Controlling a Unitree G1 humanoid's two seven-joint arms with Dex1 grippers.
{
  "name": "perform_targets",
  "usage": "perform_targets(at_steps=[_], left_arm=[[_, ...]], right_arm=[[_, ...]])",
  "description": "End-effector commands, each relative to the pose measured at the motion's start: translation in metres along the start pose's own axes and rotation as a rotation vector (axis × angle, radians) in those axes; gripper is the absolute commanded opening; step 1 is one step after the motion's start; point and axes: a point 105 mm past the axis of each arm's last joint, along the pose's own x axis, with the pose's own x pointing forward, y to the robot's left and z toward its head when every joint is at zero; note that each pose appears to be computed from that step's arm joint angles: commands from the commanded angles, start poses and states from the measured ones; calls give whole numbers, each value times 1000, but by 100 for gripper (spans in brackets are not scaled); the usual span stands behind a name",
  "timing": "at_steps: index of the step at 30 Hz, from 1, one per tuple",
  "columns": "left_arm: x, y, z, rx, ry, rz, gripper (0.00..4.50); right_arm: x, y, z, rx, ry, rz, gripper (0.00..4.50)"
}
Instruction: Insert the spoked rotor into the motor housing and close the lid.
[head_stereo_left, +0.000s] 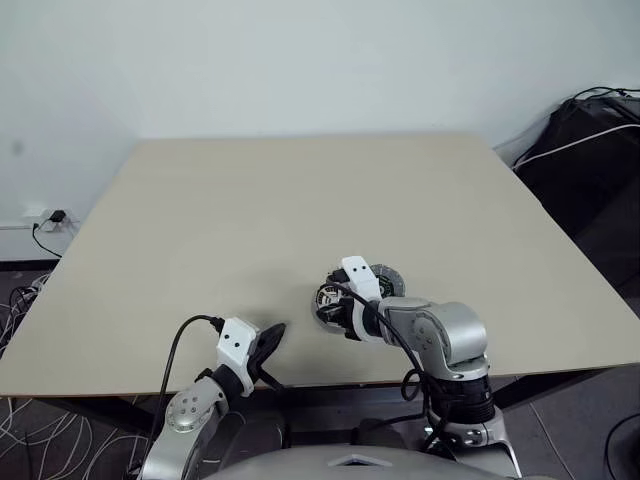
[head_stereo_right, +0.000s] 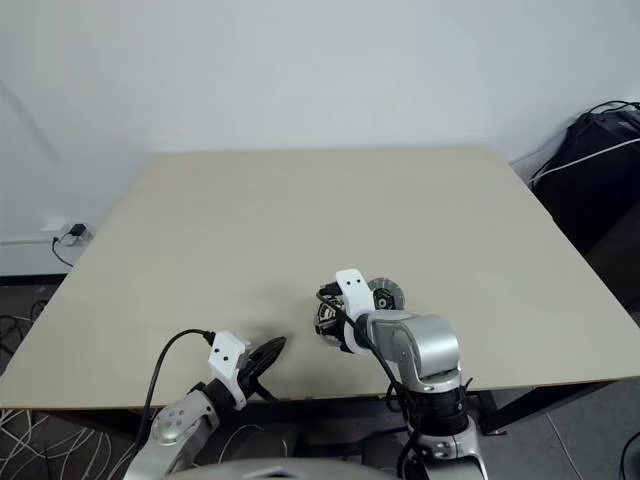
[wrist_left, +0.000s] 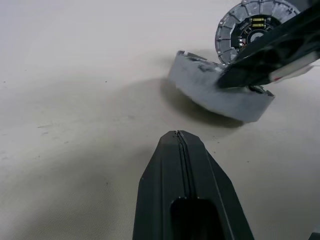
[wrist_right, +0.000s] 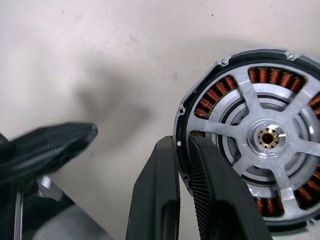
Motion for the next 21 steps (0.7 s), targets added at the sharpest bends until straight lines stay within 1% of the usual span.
perform_targets(at_steps=[1,2,3,5,6,7,10,12,16,18,21], left_arm=[[2,0,14,20,-47,0,0],[2,0,14,20,-47,0,0],[2,0,14,21,-47,-1,0],[3,0,15,21,-48,-3,0],[3,0,15,22,-48,-5,0],[3,0,16,23,-48,-7,0],[4,0,17,25,-47,-13,0],[5,0,18,27,-46,-17,0],[4,0,18,28,-43,-21,0],[4,-1,18,27,-40,-25,0],[4,-2,18,25,-37,-30,0]], right_arm=[[10,-3,4,59,-33,-12,43],[14,0,9,86,-60,-4,80],[16,3,15,114,-93,9,98],[19,12,29,144,-162,48,166],[20,16,36,151,-191,68,193],[19,22,44,158,-224,91,236],[10,39,72,176,-333,173,323],[-2,52,91,196,-414,246,323],[-23,69,112,200,-520,343,323],[-46,80,127,208,-622,438,323],[-73,82,137,208,-735,496,323]])
